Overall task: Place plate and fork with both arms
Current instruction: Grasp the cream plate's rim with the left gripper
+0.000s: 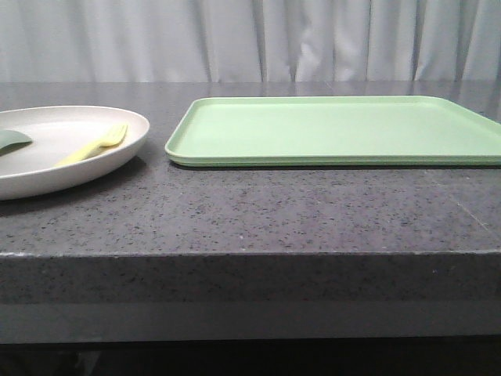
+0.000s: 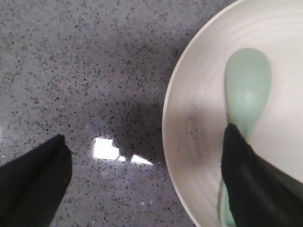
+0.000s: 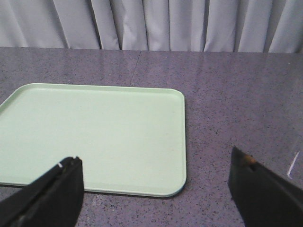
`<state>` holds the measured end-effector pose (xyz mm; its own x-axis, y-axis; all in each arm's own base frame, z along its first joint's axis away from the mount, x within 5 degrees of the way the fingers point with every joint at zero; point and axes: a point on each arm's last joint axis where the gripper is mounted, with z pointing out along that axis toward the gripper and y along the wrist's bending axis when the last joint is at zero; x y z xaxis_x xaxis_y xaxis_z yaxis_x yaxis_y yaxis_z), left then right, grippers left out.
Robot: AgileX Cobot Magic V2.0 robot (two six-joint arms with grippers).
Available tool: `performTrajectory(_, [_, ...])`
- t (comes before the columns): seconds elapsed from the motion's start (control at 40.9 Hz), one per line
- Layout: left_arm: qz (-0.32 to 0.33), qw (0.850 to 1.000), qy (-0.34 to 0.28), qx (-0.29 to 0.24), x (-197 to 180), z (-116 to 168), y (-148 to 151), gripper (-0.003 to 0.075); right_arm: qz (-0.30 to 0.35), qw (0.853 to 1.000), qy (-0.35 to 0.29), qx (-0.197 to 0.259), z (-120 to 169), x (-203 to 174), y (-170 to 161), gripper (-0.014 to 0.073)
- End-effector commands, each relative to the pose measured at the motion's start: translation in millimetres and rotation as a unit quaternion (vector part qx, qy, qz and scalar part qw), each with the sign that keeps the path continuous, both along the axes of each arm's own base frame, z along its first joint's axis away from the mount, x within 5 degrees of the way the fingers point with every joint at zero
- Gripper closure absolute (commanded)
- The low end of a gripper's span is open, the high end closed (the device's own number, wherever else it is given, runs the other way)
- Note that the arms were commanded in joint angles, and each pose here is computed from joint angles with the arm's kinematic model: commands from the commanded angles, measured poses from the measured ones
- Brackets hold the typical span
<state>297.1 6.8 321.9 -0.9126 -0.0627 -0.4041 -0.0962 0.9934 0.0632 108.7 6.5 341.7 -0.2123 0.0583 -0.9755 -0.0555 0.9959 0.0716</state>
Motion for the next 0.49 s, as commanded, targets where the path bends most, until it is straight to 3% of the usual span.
performTrajectory(0.0, [-0.003,1.000,-0.013,0.009,10,5,1,0.0113,-0.006,0.999,-0.053,-0.001,18,1,-1,-0.0047])
performTrajectory(0.171, [-0.004,1.000,0.027,0.012,24,-19,1,0.0113,-0.005,0.999,-0.052,-0.002,18,1,-1,-0.0047])
performTrajectory(0.465, [-0.004,0.999,0.052,0.010,33,-35,1,0.0113,-0.005,0.999,-0.052,-0.002,18,1,-1,-0.0047])
